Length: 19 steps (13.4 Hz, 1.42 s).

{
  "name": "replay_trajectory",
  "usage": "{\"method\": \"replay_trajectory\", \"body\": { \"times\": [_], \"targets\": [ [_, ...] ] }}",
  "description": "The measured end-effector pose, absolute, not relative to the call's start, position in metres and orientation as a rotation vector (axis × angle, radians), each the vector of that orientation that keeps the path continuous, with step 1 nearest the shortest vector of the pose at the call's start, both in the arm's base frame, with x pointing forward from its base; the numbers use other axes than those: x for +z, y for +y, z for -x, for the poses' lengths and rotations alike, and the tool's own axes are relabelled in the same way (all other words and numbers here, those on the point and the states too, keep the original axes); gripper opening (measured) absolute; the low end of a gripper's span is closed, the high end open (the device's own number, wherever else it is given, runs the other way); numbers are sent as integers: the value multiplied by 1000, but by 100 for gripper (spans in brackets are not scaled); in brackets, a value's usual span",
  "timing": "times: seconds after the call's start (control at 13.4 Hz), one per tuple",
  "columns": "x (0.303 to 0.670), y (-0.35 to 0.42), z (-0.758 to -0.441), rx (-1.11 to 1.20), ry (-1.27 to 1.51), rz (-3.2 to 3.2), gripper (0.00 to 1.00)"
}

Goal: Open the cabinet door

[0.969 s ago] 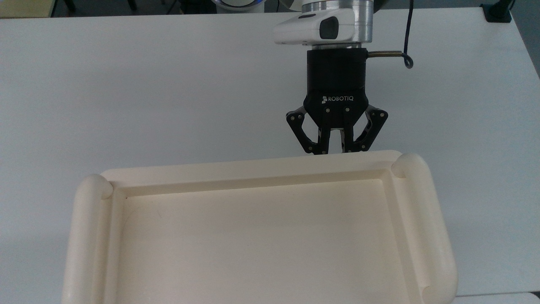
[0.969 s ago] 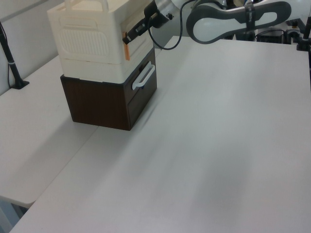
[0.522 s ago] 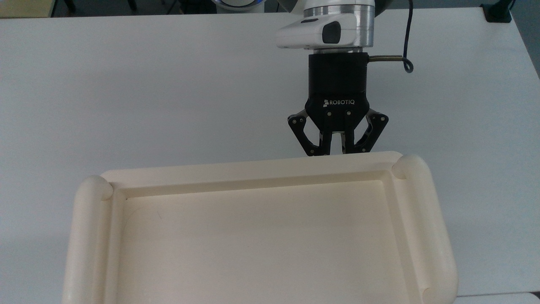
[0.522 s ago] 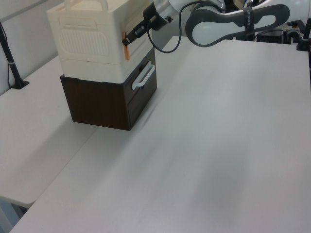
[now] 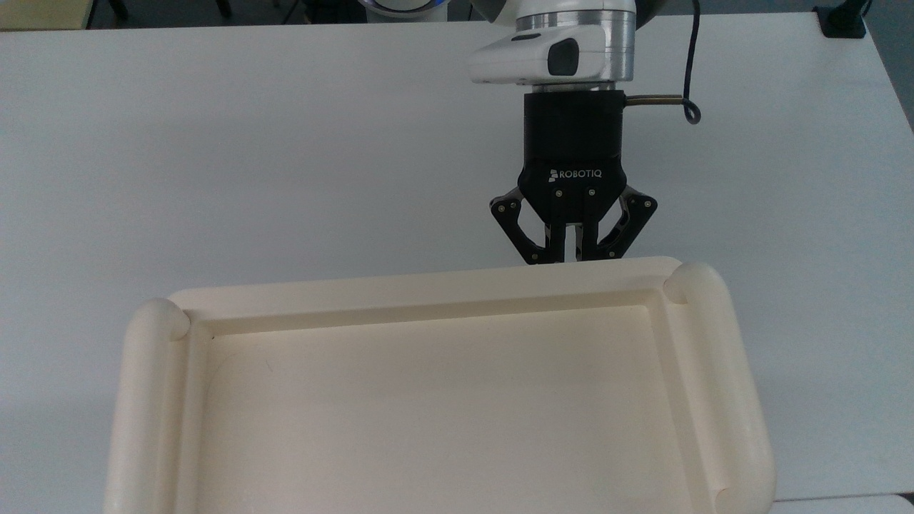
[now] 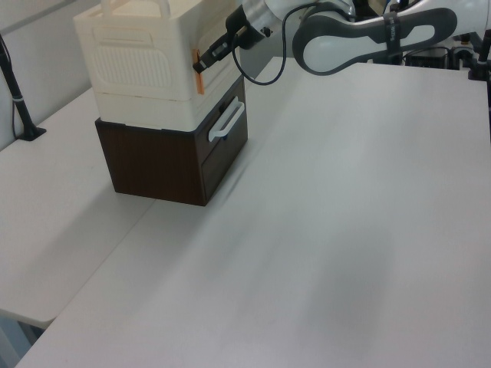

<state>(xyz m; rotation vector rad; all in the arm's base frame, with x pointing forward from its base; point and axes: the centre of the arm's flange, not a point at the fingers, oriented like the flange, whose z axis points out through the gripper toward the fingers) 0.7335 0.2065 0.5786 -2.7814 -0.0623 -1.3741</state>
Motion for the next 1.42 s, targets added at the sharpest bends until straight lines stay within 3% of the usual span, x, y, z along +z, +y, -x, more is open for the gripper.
{"method": "replay_trajectory", "body": {
  "times": [0.45,0.82,1.04,1.27,1.42],
  "targets": [
    [578,204,-729,-1356,-70,2788,14],
    [590,192,-704,-1223,-118,2848,14],
    [606,167,-686,-1034,-148,2937,15],
    [626,74,-648,-676,-79,3057,16],
    [630,6,-620,-459,17,3114,31]
  ]
}}
